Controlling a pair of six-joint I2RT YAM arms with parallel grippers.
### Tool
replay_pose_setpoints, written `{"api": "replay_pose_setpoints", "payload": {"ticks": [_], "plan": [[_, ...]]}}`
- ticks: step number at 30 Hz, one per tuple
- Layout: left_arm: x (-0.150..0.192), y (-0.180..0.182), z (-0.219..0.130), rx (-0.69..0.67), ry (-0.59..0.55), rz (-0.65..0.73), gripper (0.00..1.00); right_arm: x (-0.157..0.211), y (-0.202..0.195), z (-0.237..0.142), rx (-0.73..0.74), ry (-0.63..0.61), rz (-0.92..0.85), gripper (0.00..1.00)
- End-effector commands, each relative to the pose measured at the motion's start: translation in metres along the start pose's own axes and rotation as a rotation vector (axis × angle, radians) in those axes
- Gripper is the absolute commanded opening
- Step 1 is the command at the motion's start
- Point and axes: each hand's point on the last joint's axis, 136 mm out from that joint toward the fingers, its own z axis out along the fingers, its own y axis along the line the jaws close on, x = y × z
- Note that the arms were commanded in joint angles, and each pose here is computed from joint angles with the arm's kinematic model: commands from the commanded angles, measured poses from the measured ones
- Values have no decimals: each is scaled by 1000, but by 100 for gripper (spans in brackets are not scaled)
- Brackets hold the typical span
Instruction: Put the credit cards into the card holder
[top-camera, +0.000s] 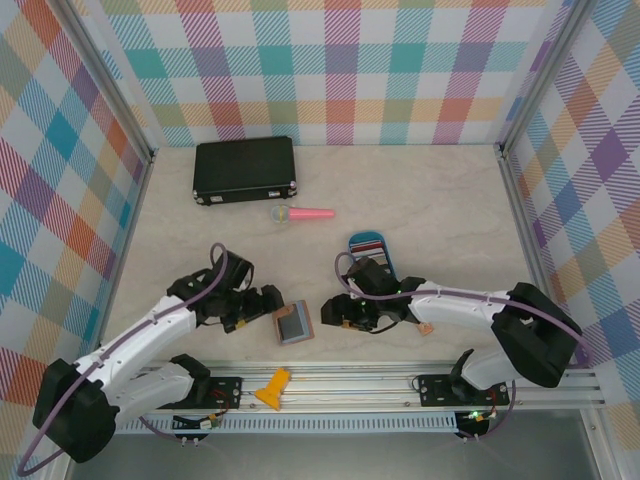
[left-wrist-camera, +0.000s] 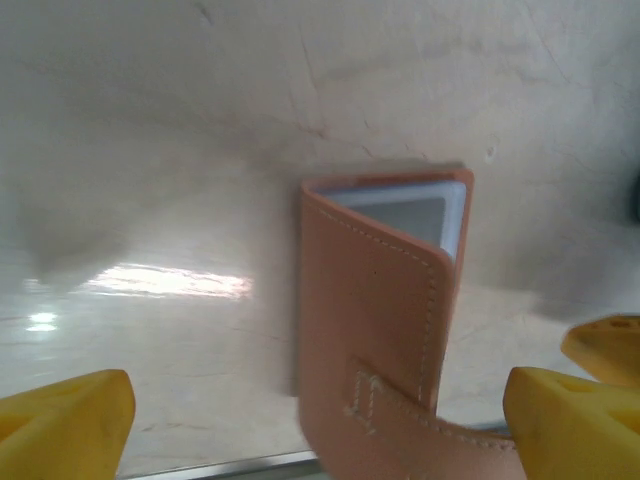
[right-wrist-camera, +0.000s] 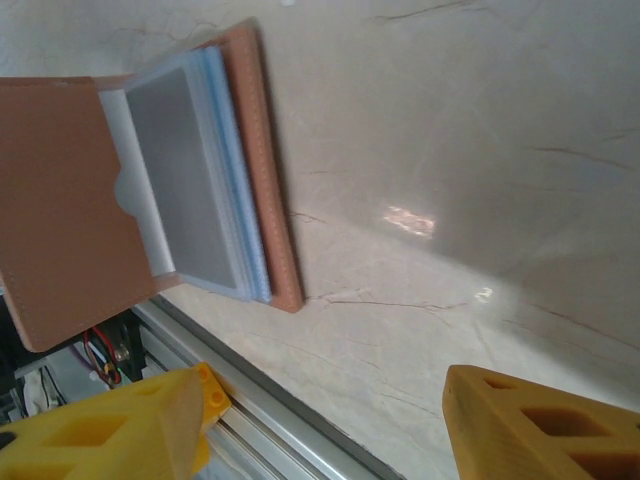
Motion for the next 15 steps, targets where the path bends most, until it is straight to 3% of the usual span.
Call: {"api": "replay_pose_setpoints", "payload": {"ticks": [1,11,15], "plan": [[1,-43,5,257,23,-38,97,-10,15,-4,-46,-41,-23,66],[0,-72,23,373,37,-45,97,-6,17,4,-80,-13,-43,67],[0,-82,31,373,52,-23,98,-5,20,3,-154,-73,-115,71]]}}
